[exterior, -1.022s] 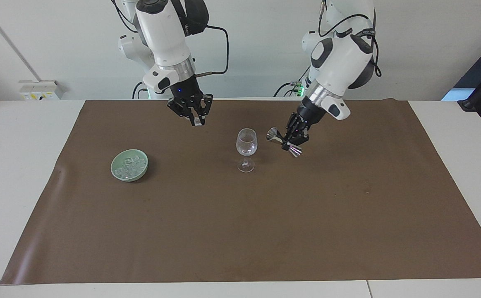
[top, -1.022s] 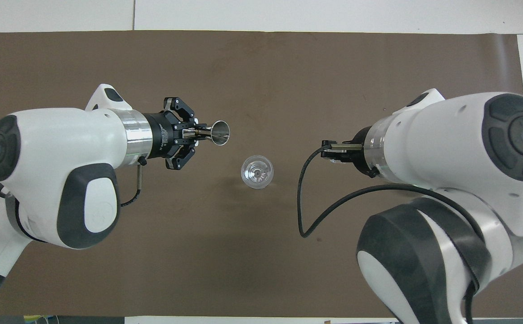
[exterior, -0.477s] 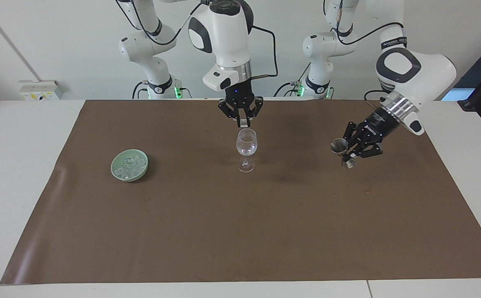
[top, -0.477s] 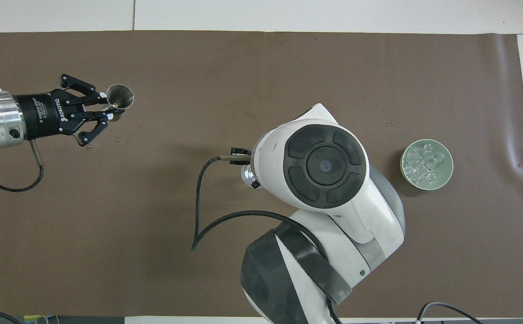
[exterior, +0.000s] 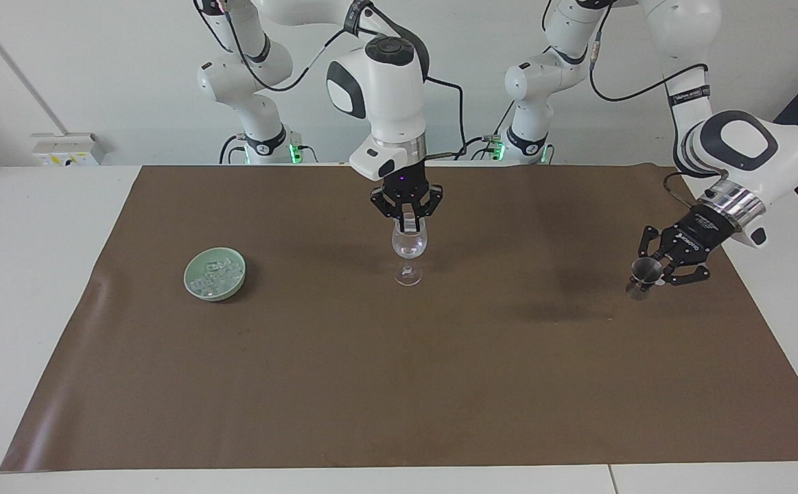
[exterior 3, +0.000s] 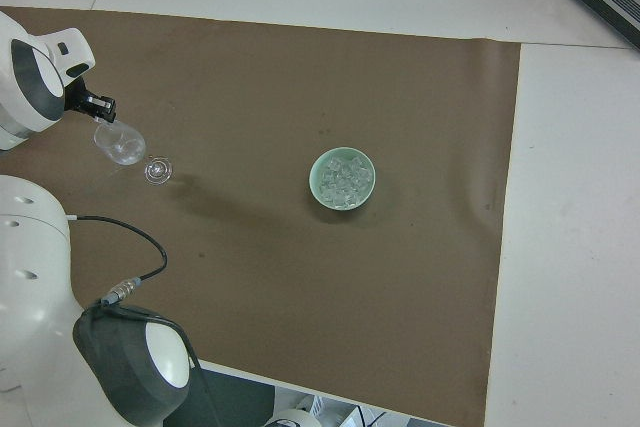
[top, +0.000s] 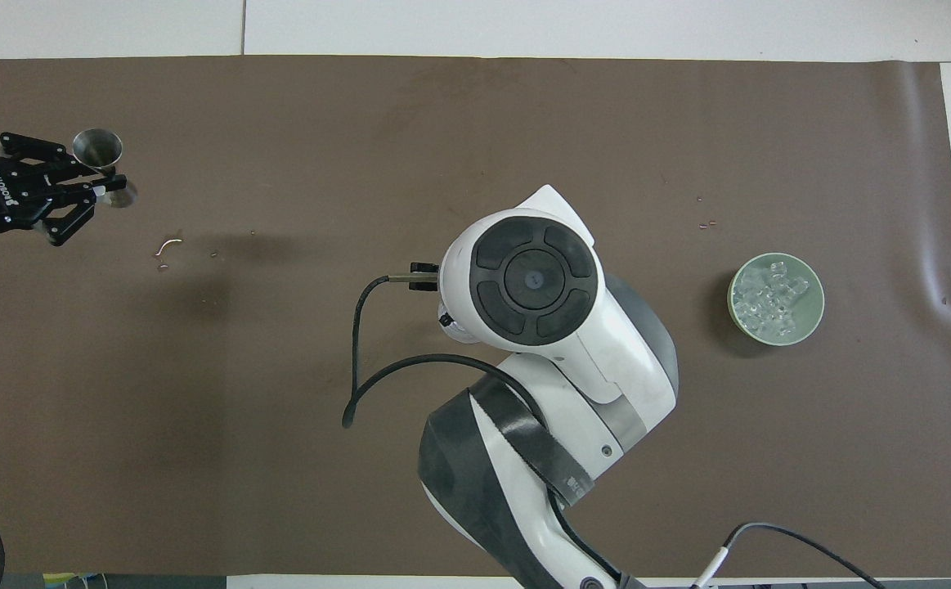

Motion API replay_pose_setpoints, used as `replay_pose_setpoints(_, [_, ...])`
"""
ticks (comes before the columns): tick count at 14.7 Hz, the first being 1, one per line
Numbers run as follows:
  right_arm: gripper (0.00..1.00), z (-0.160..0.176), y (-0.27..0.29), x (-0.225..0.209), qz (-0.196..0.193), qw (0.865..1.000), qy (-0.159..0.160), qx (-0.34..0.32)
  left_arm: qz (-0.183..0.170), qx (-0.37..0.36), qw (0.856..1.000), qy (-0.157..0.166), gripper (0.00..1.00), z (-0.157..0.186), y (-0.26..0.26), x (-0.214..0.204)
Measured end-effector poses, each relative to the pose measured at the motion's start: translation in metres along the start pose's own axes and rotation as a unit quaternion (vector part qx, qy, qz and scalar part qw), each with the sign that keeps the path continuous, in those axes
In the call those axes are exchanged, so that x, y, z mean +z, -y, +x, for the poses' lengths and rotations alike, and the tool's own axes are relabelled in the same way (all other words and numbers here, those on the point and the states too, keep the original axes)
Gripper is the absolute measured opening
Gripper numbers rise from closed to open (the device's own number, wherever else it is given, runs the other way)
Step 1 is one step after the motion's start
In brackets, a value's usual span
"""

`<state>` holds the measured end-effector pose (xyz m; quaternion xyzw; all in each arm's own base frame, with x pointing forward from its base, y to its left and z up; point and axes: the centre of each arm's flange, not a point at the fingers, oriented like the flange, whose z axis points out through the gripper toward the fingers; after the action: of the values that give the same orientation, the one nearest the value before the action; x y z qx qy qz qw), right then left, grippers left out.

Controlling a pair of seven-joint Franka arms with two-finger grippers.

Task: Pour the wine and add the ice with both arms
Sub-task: 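Set the jigger down with the left gripper while the right gripper returns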

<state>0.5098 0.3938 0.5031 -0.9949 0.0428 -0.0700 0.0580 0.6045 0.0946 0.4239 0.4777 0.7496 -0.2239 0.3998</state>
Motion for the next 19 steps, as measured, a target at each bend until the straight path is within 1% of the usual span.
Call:
replay_pose_setpoints(2, [0.27,-0.008,0.007,0.002,-0.001,1.000,0.003,-0.008,0.002,-0.007,1.000,0.014,0.22,0.017,-0.003,0.010])
replay_pose_setpoints(4, [0.27,-0.010,0.006,0.006,-0.004,1.000,0.006,-0.009,-0.001,-0.016,0.999,0.035,0.22,0.027,-0.003,0.023])
replay_pose_setpoints(7, [0.27,-0.012,0.004,0.008,-0.006,1.000,0.008,-0.009,0.004,-0.014,0.999,0.043,0.22,0.044,-0.001,0.038])
replay_pose_setpoints(9, [0.27,-0.013,0.003,0.009,-0.007,1.000,0.009,-0.009,0.001,-0.011,0.998,0.055,0.22,0.060,0.002,0.043])
replay_pose_setpoints(11, [0.27,-0.013,0.003,0.010,-0.008,1.000,0.010,-0.009,-0.006,-0.004,0.997,0.073,0.22,0.086,0.012,0.046])
replay_pose_setpoints(12, [0.32,-0.014,0.003,0.010,-0.009,1.000,0.010,-0.009,-0.007,-0.002,0.997,0.081,0.22,0.101,0.020,0.046])
replay_pose_setpoints(13, [0.32,-0.014,0.002,0.010,-0.009,1.000,0.011,-0.009,-0.009,-0.002,0.996,0.088,0.22,0.117,0.028,0.045])
replay_pose_setpoints(14, [0.35,-0.014,0.002,0.009,-0.009,1.000,0.011,-0.009,-0.015,-0.005,0.995,0.097,0.22,0.132,0.035,0.043])
replay_pose_setpoints(16, [0.37,-0.014,0.002,0.007,-0.008,1.000,0.010,-0.009,-0.030,-0.013,0.993,0.112,0.22,0.152,0.048,0.043])
replay_pose_setpoints(19, [0.38,-0.013,0.002,-0.003,-0.014,1.000,0.009,-0.011,-0.051,-0.033,0.989,0.133,0.22,0.168,0.065,0.051])
